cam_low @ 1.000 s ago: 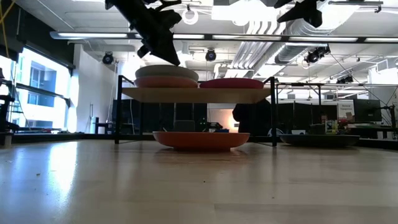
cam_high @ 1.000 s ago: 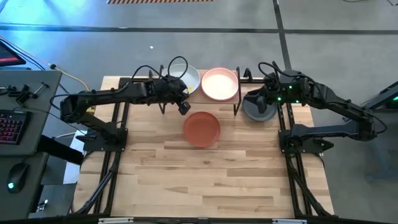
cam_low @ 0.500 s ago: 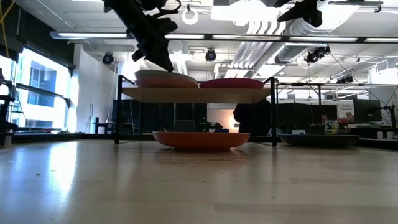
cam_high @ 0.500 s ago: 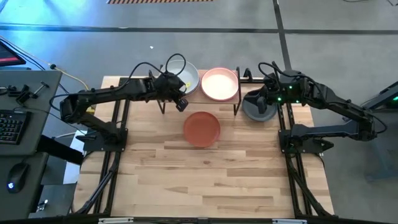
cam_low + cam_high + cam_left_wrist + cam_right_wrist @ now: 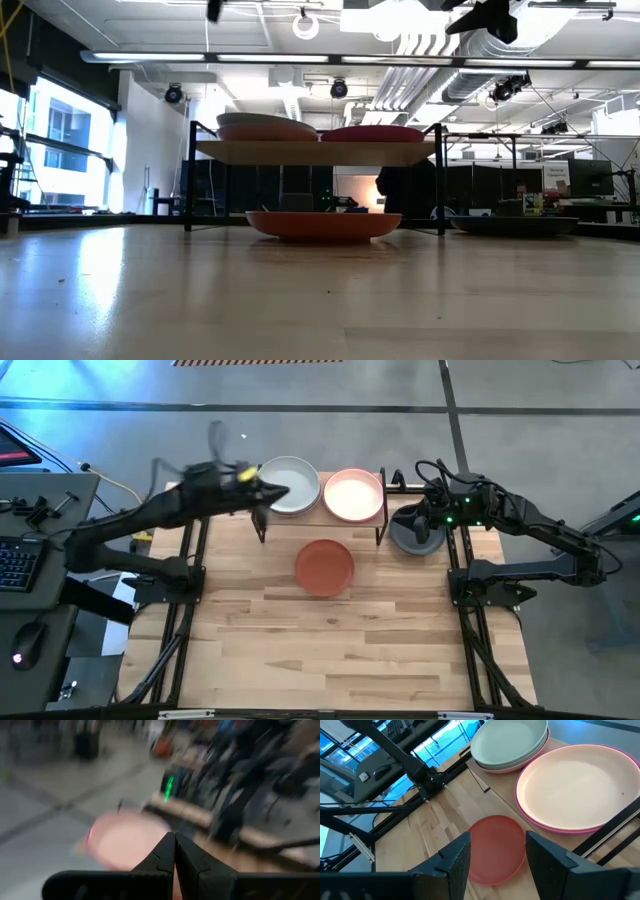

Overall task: Place and stack plates onto a shelf
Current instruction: Stack the white plate on top of the light blue plate

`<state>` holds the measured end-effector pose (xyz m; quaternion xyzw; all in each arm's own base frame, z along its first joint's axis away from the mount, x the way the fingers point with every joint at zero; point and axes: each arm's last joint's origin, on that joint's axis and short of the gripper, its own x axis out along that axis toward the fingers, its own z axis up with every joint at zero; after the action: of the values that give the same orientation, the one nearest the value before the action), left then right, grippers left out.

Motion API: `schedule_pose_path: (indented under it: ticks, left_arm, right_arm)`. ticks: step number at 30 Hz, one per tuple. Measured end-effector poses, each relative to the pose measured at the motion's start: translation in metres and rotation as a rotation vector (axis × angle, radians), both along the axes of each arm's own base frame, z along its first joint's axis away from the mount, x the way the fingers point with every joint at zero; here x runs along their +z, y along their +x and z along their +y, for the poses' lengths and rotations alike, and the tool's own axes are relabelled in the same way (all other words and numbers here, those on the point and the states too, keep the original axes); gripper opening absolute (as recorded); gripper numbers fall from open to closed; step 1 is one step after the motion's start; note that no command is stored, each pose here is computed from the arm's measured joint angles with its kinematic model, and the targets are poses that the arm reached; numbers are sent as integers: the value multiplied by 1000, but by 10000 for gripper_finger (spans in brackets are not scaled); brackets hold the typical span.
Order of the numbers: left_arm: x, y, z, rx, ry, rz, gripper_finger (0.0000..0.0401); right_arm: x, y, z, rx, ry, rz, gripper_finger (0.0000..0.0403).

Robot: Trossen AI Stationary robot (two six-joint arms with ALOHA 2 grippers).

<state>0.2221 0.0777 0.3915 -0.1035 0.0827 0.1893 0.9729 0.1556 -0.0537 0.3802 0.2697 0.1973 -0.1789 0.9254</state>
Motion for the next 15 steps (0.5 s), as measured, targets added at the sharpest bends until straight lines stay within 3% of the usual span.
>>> schedule_pose_path:
  ticks: [4,9,15]
  left_arm:
    - [11,-29,-22,-53,104,-205,0]
    - [-16,-51,-35,-47,121,-344,0]
    - [-47,-58,-23,266,-38,-321,0]
  right_arm:
    - [0,-1,2,23,-27,13,168]
    - [1,-6,7,42,-56,19,168]
    - [4,-12,11,0,-70,8,168]
